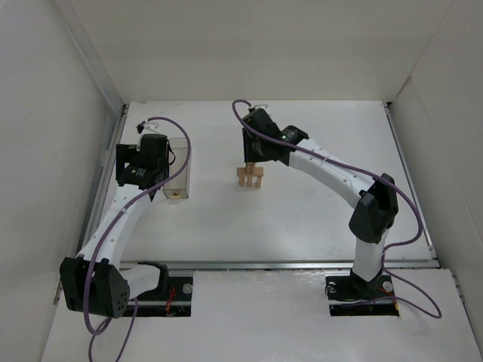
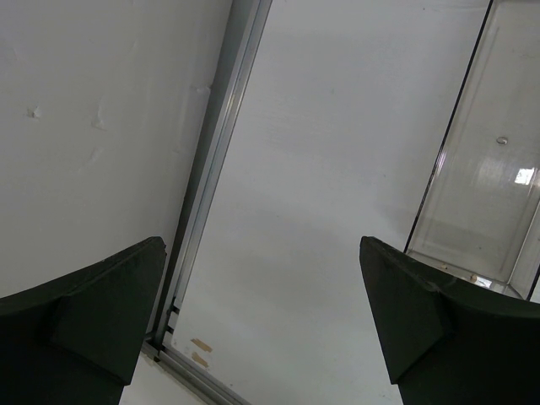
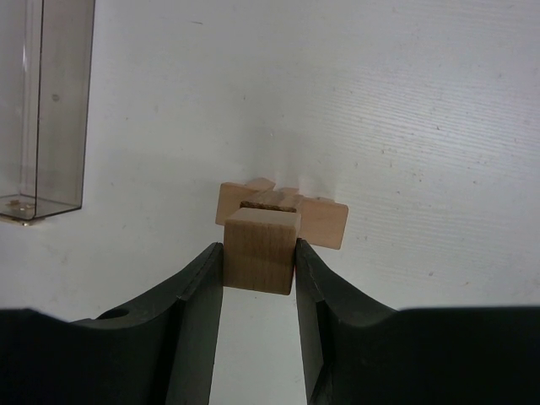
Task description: Build the wood block tower
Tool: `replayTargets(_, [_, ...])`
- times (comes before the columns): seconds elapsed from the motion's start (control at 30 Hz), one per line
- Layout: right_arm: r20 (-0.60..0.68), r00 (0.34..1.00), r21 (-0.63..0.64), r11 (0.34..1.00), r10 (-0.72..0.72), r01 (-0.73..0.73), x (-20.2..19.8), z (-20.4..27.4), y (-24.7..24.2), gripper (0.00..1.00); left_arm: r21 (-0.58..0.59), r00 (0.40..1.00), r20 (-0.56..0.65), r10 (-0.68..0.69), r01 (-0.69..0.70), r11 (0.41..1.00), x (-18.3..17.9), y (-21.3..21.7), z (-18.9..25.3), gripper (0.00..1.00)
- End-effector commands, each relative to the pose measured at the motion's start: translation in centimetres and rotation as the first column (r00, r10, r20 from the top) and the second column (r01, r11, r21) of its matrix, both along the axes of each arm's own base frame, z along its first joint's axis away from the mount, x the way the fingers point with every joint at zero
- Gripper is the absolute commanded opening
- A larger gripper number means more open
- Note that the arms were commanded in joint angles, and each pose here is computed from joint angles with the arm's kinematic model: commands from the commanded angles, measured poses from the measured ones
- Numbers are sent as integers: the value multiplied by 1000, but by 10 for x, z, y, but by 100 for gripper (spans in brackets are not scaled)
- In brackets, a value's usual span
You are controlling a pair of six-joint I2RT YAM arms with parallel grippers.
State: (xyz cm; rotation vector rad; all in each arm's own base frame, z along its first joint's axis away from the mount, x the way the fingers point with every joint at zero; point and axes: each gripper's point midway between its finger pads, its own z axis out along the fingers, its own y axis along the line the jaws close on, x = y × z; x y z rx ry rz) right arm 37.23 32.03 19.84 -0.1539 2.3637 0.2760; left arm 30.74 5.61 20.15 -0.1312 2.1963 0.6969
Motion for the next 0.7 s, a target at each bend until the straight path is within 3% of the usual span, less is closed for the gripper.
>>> replayTargets(0.0, [62, 998, 64, 998, 1, -5, 0, 28, 4, 0, -13, 998, 54, 13, -13, 1000, 6, 0, 16, 99])
replayTargets(0.67, [73, 997, 92, 996, 12, -19, 1, 37, 9, 0, -15, 998, 63, 23, -22, 1000, 4, 3, 19, 99])
